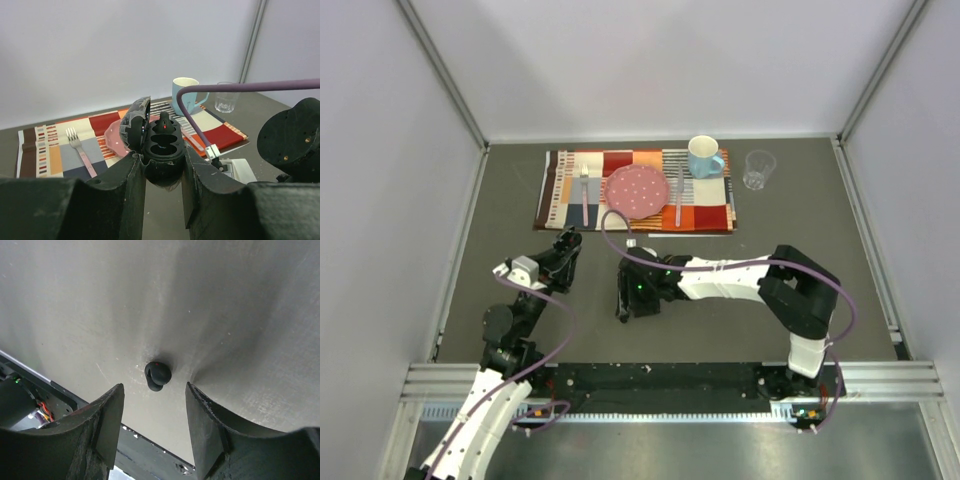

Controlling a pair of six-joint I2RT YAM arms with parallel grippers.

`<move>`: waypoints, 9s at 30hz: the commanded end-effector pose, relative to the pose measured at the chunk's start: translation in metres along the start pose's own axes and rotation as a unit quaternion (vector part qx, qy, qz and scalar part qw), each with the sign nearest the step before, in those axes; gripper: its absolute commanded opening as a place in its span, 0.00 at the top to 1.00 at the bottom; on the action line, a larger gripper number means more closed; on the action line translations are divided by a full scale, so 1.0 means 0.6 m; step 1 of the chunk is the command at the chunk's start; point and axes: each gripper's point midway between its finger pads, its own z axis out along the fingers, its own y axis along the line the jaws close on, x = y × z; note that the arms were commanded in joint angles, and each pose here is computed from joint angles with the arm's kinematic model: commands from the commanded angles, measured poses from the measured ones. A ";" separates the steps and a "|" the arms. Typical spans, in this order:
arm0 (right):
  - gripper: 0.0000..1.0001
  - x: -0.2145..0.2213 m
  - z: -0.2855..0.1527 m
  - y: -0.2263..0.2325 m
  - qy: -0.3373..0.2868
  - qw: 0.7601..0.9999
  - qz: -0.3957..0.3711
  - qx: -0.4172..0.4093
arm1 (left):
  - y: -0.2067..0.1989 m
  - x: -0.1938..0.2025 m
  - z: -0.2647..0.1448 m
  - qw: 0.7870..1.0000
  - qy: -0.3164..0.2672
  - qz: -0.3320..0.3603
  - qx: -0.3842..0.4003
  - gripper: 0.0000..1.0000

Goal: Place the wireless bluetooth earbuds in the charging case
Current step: Move the earbud to the center of the board, then pick up the earbud from the center of the board.

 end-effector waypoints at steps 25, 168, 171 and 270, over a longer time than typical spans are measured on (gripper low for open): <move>0.80 -0.016 0.039 -0.010 -0.001 1.000 0.021 0.019 | 0.004 -0.021 0.001 1.000 -0.017 -0.004 -0.009 1.00; 0.76 -0.042 -0.164 -0.358 -0.110 0.957 0.227 0.140 | -0.136 -0.010 0.009 0.968 0.025 -0.095 0.231 1.00; 0.76 -0.040 -0.162 -0.360 -0.110 0.956 0.231 0.144 | -0.137 -0.010 0.009 0.968 0.026 -0.097 0.232 1.00; 1.00 -0.149 -0.482 -0.012 -0.212 0.942 0.156 -0.208 | -0.129 -0.062 0.046 0.965 -0.067 0.073 0.243 1.00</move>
